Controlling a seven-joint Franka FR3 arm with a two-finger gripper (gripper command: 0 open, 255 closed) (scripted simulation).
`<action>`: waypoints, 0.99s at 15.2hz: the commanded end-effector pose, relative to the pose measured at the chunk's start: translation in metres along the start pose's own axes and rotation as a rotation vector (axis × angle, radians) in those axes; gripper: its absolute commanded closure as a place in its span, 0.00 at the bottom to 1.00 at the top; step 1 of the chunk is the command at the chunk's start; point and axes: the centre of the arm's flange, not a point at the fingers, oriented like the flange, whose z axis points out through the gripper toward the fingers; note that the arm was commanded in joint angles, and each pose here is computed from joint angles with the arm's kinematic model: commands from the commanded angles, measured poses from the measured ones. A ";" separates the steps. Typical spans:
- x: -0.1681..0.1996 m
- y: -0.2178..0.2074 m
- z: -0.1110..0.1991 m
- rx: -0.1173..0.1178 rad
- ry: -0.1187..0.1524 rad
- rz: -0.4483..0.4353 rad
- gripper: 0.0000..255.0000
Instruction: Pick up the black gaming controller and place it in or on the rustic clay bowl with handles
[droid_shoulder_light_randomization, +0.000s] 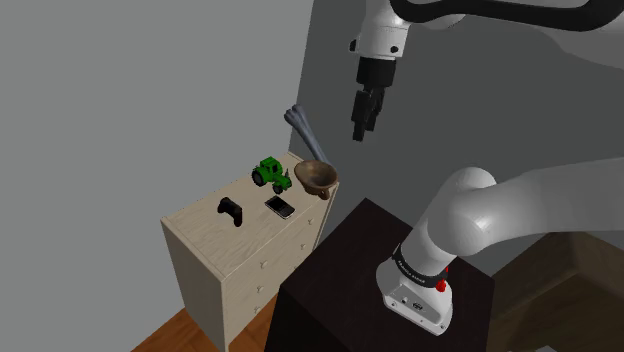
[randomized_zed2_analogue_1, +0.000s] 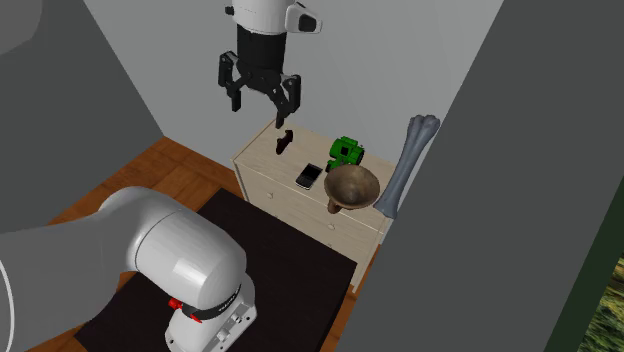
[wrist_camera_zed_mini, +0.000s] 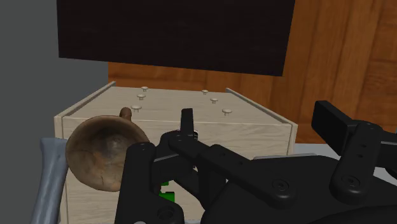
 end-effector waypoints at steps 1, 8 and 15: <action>0.000 0.000 0.000 0.000 0.000 0.000 0.00; 0.061 -0.021 0.062 -0.011 0.035 0.027 0.00; 0.124 -0.039 0.122 -0.022 0.069 0.054 0.00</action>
